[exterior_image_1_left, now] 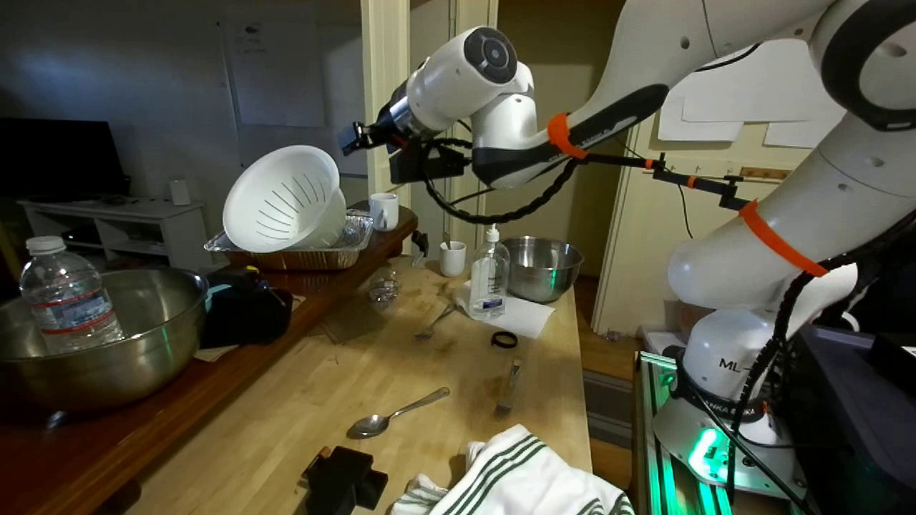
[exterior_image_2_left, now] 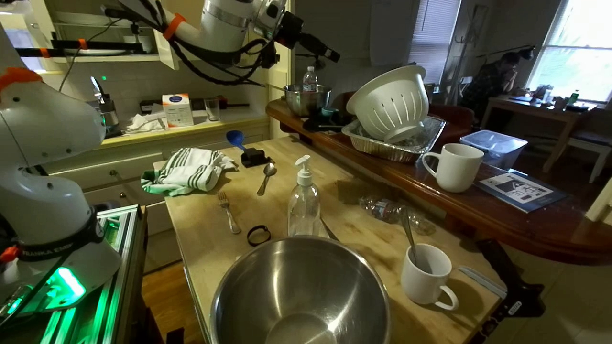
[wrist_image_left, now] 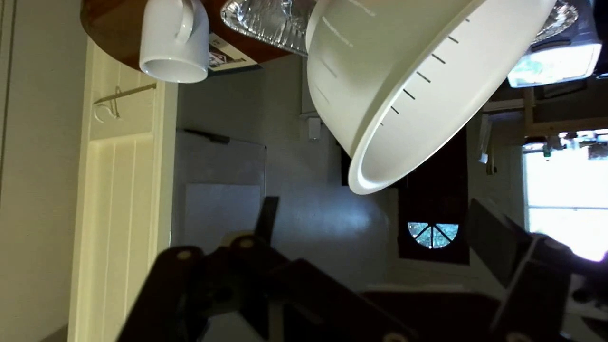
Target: Put the colander on the light brown counter
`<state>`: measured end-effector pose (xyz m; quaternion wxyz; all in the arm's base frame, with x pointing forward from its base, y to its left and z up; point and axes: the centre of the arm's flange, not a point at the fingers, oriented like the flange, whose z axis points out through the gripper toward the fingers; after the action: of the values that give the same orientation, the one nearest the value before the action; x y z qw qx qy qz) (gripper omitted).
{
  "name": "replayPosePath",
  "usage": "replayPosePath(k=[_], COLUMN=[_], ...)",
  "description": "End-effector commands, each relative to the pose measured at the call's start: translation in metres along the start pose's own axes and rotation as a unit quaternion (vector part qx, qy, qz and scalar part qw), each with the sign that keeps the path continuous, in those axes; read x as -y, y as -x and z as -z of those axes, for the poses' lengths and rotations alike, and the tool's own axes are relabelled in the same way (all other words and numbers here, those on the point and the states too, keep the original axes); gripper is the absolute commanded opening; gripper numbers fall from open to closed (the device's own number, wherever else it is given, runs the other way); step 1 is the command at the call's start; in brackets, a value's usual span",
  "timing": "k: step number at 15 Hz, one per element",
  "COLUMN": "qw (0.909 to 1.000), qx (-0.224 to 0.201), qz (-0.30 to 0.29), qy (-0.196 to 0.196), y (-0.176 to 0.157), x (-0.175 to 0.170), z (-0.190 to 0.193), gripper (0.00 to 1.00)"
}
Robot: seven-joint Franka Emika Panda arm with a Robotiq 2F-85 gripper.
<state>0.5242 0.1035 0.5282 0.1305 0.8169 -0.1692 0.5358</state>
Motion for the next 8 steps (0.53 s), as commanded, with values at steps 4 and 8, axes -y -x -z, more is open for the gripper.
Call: replayPosePath(k=[4, 8], qw=[0.9942, 0.9912], qx=[-0.012, 0.002], qz=[-0.004, -0.070], qy=[0.107, 0.112], y=[0.049, 0.045], x=[0.054, 0.055], z=[-0.086, -0.122], gripper=[1.00, 1.00])
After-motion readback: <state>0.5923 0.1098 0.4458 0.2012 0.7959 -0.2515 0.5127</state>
